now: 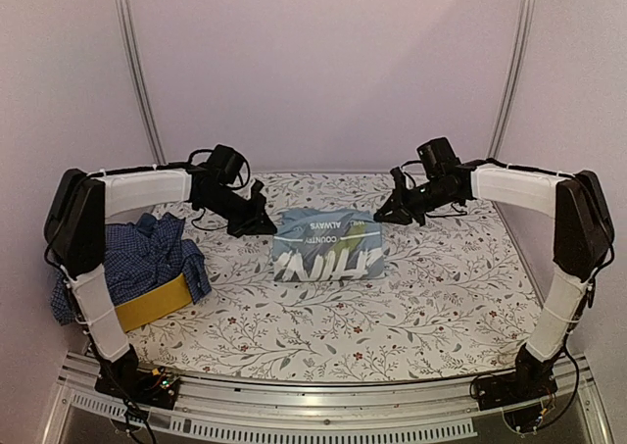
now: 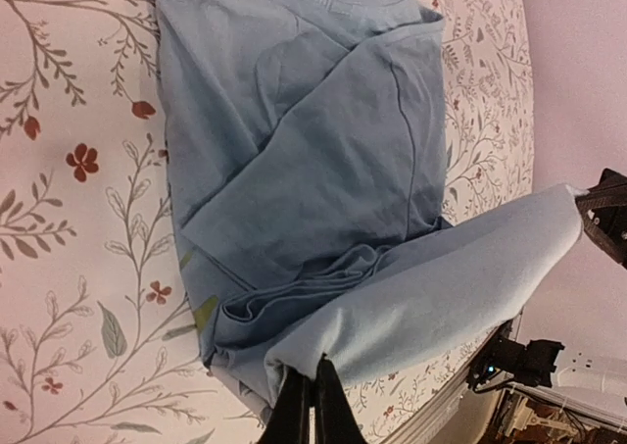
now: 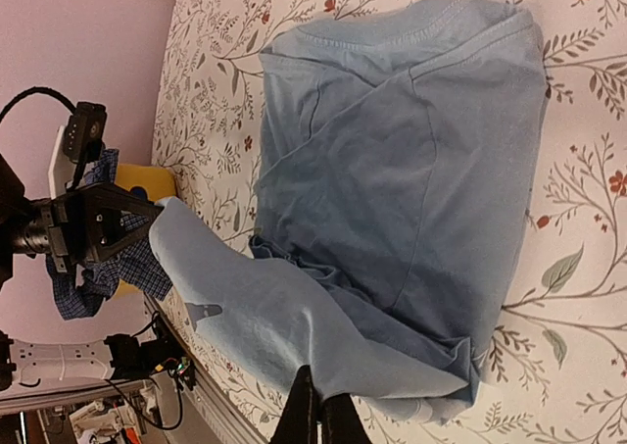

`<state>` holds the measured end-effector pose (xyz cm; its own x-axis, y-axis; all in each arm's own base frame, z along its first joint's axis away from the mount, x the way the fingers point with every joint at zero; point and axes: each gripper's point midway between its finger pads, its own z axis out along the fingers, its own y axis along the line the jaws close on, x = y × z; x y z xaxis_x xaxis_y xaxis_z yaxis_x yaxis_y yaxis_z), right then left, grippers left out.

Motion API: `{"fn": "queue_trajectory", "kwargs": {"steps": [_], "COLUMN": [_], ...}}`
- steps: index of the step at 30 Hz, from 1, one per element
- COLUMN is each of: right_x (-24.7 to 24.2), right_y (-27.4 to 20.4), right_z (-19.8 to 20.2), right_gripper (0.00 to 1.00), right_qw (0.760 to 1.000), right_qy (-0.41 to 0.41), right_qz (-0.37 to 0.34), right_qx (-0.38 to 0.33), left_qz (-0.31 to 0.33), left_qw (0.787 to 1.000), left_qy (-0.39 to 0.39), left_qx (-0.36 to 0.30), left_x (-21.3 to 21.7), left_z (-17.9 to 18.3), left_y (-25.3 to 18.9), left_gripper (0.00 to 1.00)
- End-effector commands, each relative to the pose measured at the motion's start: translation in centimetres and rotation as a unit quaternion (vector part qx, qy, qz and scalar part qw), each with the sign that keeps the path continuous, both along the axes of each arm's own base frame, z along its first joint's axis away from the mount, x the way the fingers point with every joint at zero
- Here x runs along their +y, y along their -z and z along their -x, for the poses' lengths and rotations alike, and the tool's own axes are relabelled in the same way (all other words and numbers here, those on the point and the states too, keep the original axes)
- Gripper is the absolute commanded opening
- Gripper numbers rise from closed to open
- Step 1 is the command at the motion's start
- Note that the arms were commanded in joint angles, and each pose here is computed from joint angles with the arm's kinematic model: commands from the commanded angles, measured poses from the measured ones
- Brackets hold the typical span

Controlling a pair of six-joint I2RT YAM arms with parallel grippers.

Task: Fold and stack the mixed laundry pile
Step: Fold the 2/3-rectangle-folded T-shirt at the center of the board.

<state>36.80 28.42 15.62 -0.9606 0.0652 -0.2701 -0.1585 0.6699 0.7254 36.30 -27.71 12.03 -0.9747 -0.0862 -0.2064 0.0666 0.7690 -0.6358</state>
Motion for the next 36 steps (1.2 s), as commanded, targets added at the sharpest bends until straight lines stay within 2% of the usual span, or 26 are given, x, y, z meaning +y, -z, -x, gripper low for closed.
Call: {"fn": "queue_trajectory", "kwargs": {"steps": [1,5,8,12,13,15,20,24,29,36], "right_x": [0.1,1.1,1.5,1.2,1.3,0.9,1.2,1.2,0.8,0.8], "right_y": [3.4,8.1,12.0,15.2,14.8,15.9,13.8,10.6,6.5,5.2], "right_z": [-4.6,-6.8,-7.0,-4.4,-3.9,-0.7,6.5,10.1,9.5,6.8], "right_gripper": [0.0,0.0,0.0,0.0,0.0,0.0,0.0,0.0,0.0,0.0], "right_qw": [1.0,1.0,0.999,0.996,0.996,0.994,0.991,0.991,0.996,0.998], "right_qy": [-0.006,-0.013,-0.016,-0.023,-0.026,-0.036,-0.064,-0.067,-0.054,-0.047], "right_qz": [0.015,0.017,0.019,0.022,0.019,0.025,0.01,-0.006,-0.005,-0.003], "right_qx": [-0.011,0.011,0.041,0.085,0.081,0.101,0.116,0.115,0.071,0.047], "left_qz": [-0.02,-0.035,-0.042,-0.053,-0.053,-0.044,-0.031,-0.01,-0.003,-0.01], "left_qw": [1.0,0.999,0.999,0.997,0.997,0.996,0.995,0.996,0.997,0.998], "left_qy": [0.014,0.026,0.032,0.046,0.048,0.051,0.068,0.063,0.062,0.061], "left_qx": [-0.006,-0.011,0.007,0.032,0.039,0.054,0.063,0.055,0.035,0.002], "left_x": [-0.3,-1.2,-1.6,-1.4,-1.1,-0.5,0.1,0.9,1.4,1.9], "left_z": [-3.6,-6.3,-6.5,-3.9,-2.9,0.0,6.1,8.7,8.8,5.4], "left_y": [3.0,7.0,9.8,11.9,12.2,12.4,11.3,8.4,5.7,3.1], "left_gripper": [0.0,0.0,0.0,0.0,0.0,0.0,0.0,0.0,0.0,0.0]}}
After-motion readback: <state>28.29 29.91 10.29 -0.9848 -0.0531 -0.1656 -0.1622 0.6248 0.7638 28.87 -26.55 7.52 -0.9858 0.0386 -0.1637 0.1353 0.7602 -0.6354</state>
